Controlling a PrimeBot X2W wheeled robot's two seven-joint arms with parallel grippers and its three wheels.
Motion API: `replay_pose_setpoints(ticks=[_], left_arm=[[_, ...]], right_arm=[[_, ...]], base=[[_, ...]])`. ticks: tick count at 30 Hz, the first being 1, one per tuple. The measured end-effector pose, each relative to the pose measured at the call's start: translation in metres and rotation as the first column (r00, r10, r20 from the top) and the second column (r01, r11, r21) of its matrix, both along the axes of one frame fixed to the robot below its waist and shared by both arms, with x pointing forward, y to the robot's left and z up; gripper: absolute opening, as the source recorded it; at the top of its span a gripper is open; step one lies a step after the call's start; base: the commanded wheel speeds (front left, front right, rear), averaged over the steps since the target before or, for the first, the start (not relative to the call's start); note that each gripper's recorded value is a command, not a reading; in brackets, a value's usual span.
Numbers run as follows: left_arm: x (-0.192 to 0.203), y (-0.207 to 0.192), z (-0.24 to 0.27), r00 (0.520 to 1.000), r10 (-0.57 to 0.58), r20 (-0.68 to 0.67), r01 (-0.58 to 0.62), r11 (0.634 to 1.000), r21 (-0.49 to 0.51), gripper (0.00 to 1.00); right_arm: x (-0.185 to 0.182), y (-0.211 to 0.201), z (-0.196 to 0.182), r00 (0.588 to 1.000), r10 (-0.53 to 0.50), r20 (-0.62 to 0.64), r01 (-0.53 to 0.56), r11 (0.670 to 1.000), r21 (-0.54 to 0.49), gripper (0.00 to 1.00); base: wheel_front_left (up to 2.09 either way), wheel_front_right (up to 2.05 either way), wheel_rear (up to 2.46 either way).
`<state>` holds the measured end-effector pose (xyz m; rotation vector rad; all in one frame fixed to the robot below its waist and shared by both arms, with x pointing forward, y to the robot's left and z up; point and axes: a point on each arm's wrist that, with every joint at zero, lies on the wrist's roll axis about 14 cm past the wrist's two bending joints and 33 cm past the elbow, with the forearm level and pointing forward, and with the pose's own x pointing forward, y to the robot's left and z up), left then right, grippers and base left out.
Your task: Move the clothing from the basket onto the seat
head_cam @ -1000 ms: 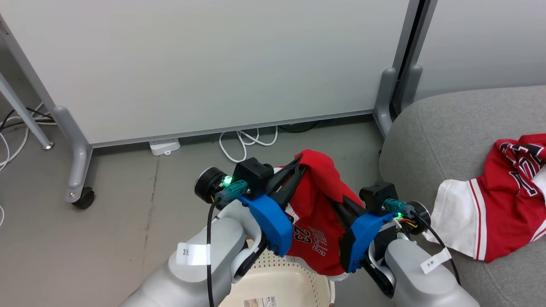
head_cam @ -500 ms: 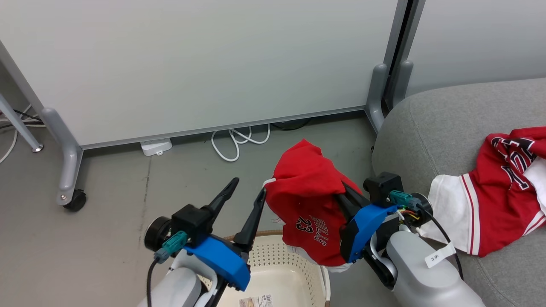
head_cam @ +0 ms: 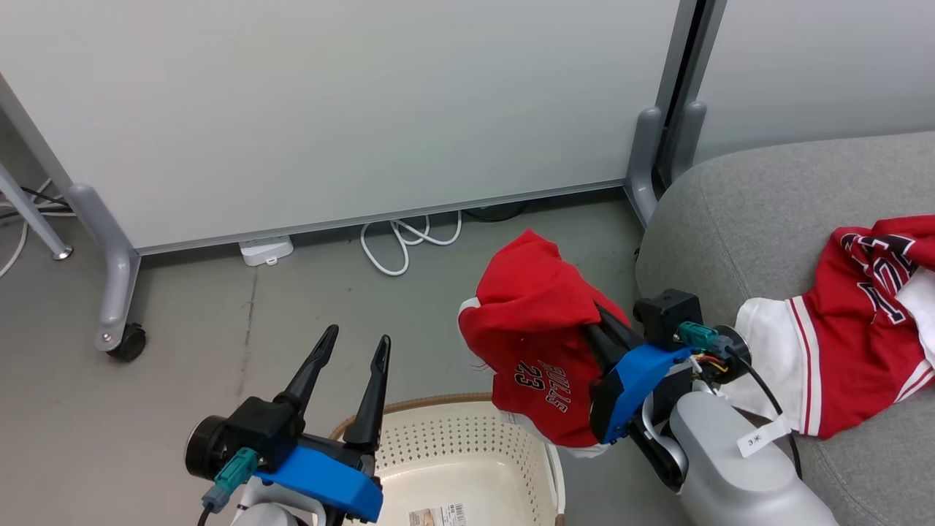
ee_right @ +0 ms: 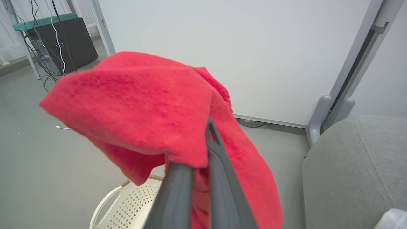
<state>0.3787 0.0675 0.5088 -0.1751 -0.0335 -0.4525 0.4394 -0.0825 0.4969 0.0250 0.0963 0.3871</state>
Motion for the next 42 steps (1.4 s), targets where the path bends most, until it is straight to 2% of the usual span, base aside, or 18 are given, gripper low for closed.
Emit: replay_pose_setpoints(ticks=[12,24,32,42], left_arm=[[0.002,-0.005,-0.007,1.000,-0.006,-0.006,0.006,1.000,0.009,1.00],[0.010,-0.057,-0.008,0.988,-0.153,-0.003,0.154,0.988,0.005,1.00],[0.008,-0.111,-0.005,0.951,-0.309,0.008,0.309,0.951,-0.007,1.00],[0.003,-0.163,-0.010,0.887,-0.461,0.006,0.461,0.887,-0.011,1.00]], right_arm=[[-0.001,-0.011,-0.002,1.000,-0.030,-0.002,0.030,1.000,0.005,0.00],[-0.015,-0.066,-0.006,0.986,-0.169,-0.010,0.169,0.986,0.001,0.00],[-0.036,-0.118,-0.008,0.952,-0.307,-0.015,0.307,0.952,-0.001,0.00],[-0.070,-0.171,-0.016,0.889,-0.456,-0.038,0.456,0.890,-0.003,0.00]], base=[[0.00,0.00,0.00],[0.00,0.00,0.00],[0.00,0.00,0.00],[0.00,0.00,0.00]])
